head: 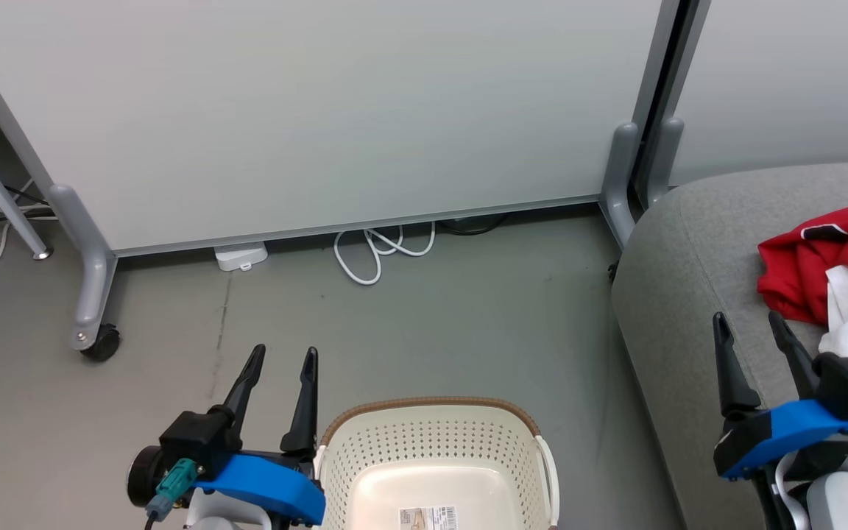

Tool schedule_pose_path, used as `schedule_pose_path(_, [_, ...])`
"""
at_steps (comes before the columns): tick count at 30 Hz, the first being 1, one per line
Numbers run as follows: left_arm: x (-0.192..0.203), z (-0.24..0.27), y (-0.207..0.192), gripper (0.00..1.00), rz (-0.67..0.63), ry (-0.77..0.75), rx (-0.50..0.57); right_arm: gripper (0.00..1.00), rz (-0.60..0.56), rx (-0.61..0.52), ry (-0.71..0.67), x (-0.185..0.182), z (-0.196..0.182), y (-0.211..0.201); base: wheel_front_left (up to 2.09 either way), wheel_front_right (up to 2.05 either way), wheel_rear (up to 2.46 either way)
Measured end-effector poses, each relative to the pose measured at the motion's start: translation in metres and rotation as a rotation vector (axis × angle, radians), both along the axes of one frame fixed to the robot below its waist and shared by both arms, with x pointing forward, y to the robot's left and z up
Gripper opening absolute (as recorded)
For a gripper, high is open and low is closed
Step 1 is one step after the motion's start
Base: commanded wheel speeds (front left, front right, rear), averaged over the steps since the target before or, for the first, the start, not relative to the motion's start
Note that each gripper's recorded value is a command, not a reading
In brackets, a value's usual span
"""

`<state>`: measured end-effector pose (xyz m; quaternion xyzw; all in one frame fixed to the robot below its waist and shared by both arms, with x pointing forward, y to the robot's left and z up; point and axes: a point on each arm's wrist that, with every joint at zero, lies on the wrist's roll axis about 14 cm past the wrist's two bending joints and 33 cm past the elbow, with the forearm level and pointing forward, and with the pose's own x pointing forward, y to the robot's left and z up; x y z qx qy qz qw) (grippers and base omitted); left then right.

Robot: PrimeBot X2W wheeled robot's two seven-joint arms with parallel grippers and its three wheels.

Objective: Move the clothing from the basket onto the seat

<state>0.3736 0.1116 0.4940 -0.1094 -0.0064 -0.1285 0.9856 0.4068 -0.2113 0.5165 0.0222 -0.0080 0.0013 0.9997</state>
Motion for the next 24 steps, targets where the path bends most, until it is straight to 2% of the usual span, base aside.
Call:
schedule_pose_path(13, [-0.008, -0.013, 0.033, 1.00, 0.101, 0.040, -0.002, 1.00, 0.043, 0.030, 0.020, -0.026, -0.009, 0.023, 0.00, 0.00, 0.00])
schedule_pose_path(24, [-0.011, -0.020, 0.038, 1.00, 0.116, 0.063, -0.001, 1.00, 0.058, 0.057, 0.038, -0.031, -0.014, 0.029, 0.00, 0.00, 0.00])
